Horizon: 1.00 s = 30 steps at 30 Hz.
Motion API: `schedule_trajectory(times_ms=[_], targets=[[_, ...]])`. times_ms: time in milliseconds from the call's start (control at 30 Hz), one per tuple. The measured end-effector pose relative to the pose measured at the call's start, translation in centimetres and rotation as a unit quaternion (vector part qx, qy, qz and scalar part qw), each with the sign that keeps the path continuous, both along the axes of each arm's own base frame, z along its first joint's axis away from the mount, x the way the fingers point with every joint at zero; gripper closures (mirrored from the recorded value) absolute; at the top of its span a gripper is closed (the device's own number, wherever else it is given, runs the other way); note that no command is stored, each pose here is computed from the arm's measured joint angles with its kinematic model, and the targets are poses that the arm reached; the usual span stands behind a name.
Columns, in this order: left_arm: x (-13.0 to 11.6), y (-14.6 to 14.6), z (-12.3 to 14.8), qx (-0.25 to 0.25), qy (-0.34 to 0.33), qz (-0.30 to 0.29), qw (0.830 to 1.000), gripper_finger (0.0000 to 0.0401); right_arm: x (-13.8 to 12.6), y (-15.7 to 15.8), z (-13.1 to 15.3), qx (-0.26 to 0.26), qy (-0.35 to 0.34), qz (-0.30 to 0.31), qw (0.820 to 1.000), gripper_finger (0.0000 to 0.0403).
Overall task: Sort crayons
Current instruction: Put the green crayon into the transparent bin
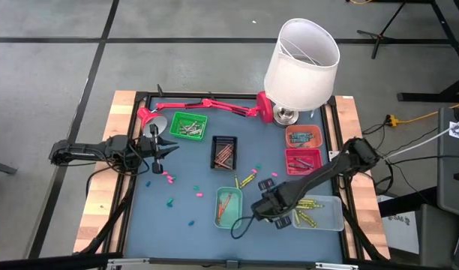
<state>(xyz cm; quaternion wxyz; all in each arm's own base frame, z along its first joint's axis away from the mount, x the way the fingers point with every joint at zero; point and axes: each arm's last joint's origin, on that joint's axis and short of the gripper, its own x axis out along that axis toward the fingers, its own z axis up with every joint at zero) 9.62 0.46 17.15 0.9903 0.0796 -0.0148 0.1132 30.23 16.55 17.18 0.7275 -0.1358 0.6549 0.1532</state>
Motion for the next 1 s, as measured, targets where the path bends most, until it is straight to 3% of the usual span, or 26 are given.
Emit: schedule_trajectory(times_ms=[267, 467, 867, 1000], targets=[[0.0, 0.0, 0.0, 0.000, 0.000, 0.000, 1.000, 0.0348, 0.4, 0.4, -2.5, -0.007, 0.037, 0.010, 0.999, 0.0260], [0.0, 0.0, 0.0, 0.000, 0.000, 0.000, 1.000, 0.0348, 0.5, 0.4, -2.9, -0.009, 0.042, 0.010, 0.999, 0.0265], [0.0, 0.0, 0.0, 0.000, 0.000, 0.000, 1.000, 0.0348, 0.5, 0.4, -3.0, -0.008, 0.044, 0.010, 0.999, 0.0385], [0.0, 0.0, 0.0, 0.000, 0.000, 0.000, 1.000, 0.0348, 0.5, 0.4, -3.0, -0.009, 0.045, 0.007, 0.999, 0.0391]])
